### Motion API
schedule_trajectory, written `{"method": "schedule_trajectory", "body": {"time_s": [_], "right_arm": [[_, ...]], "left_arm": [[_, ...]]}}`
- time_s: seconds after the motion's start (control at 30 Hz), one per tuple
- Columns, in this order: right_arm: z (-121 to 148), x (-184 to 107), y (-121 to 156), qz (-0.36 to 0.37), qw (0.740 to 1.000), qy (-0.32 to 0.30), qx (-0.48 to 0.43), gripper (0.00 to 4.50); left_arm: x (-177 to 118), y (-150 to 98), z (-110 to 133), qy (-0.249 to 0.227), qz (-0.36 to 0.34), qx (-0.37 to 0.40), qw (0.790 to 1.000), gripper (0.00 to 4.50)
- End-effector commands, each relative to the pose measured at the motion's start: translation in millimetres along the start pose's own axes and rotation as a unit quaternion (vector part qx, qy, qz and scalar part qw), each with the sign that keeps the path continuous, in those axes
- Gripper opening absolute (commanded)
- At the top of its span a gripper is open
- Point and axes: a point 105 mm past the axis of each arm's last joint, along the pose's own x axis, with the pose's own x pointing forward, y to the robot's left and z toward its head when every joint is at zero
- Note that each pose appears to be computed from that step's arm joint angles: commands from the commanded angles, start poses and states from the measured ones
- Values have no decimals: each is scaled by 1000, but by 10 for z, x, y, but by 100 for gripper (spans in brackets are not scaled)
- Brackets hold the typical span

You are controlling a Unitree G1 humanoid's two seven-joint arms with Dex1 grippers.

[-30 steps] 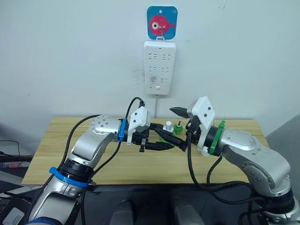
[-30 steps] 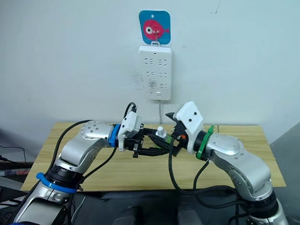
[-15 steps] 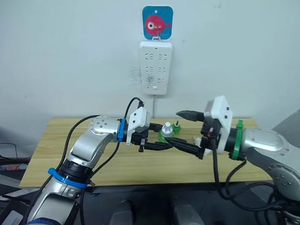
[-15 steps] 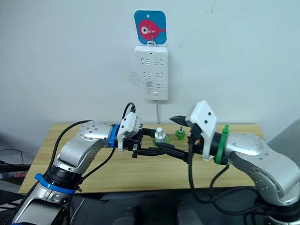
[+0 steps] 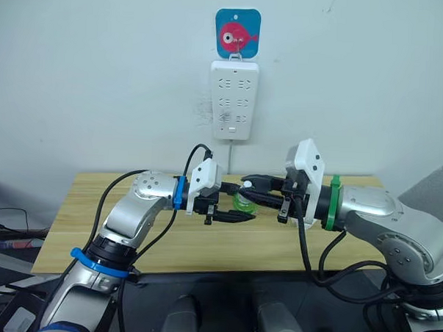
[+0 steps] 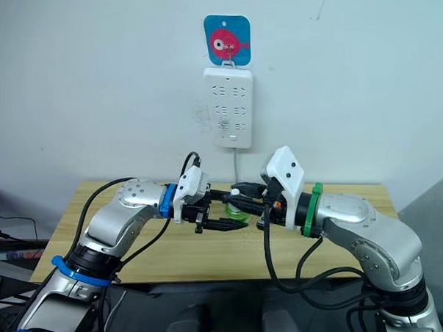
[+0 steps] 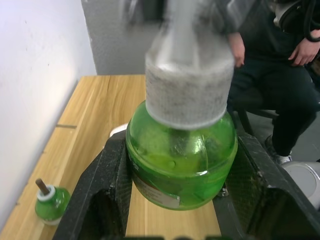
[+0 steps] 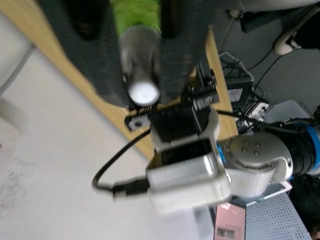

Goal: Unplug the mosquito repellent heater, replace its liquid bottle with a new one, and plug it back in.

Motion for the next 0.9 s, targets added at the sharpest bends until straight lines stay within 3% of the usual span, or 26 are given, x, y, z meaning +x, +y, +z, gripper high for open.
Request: {"method": "schedule_trajectory", "body": {"time_s": [0.03,0.2,0.3,0.57,0.8,0.9], "right_arm": [[157,-9,114,32,999,-26,-22,34],[442,-121,-15,10,997,-62,-39,34],[377,-185,-144,-31,997,-57,-35,34],[-752,-96,-490,-207,977,16,-52,34],[-1406,84,-657,-278,961,7,1,34],[-1512,127,-748,-295,955,5,14,34]], "left_arm": [[-44,30,22,-2,16,2,1000,224],[-211,2,-327,61,23,-14,998,224],[-403,-23,-583,113,39,-15,993,224],[-746,-139,-714,156,79,-43,984,224],[-858,-270,-658,165,82,-57,981,224],[-894,-295,-625,166,83,-59,981,224]]}}
